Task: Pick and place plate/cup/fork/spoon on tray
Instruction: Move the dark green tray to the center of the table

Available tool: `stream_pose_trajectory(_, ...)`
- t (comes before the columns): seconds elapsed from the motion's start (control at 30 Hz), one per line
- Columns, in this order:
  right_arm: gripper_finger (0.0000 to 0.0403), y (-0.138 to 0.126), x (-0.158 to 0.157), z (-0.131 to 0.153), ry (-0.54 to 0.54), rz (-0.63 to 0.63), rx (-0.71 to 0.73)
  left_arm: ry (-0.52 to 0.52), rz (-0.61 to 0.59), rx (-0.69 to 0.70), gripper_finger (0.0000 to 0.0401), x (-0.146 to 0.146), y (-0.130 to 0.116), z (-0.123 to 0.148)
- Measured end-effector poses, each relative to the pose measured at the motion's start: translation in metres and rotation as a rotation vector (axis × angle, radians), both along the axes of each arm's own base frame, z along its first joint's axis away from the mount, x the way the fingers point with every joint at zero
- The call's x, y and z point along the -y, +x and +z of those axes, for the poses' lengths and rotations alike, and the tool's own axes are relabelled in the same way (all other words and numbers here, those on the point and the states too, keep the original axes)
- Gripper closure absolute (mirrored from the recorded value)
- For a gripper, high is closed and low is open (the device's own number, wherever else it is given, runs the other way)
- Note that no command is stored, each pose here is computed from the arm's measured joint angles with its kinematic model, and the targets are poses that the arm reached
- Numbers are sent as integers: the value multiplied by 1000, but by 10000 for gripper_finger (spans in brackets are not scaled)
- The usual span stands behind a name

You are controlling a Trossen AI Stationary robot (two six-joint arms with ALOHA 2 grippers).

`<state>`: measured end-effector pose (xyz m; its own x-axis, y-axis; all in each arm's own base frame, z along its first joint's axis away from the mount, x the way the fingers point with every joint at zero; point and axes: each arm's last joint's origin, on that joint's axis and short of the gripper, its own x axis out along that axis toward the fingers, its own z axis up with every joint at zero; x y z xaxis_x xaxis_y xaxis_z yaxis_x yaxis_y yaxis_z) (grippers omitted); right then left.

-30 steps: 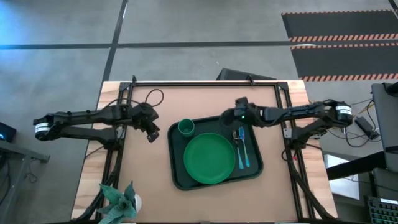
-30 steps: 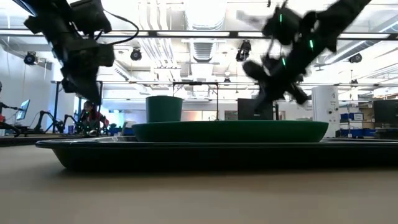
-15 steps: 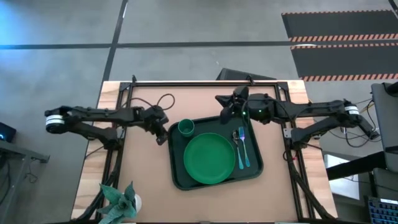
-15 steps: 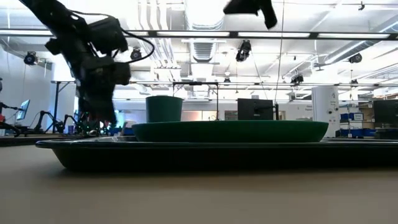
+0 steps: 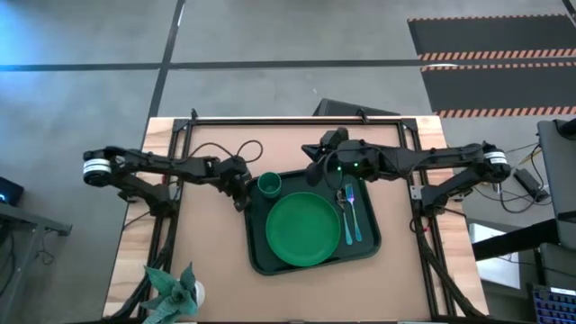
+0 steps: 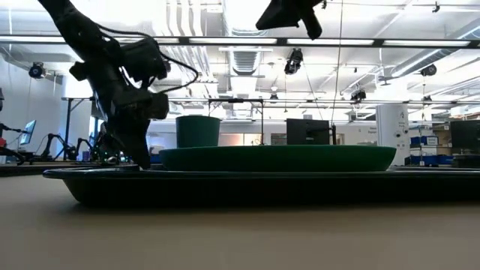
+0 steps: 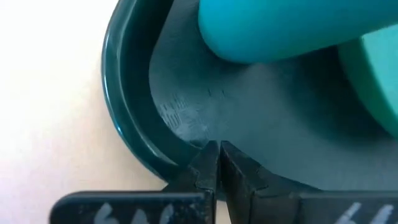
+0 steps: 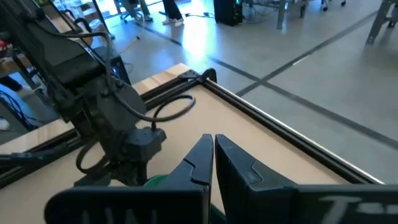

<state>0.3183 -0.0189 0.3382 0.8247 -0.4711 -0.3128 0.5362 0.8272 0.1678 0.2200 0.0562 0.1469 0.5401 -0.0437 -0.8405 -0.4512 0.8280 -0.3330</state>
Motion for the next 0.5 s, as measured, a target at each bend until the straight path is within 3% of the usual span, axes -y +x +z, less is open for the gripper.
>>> stream_pose_trajectory(0.5, 394, -11, 0, 13, -5, 3, 45, 87, 54, -25, 401, -18, -1, -6)
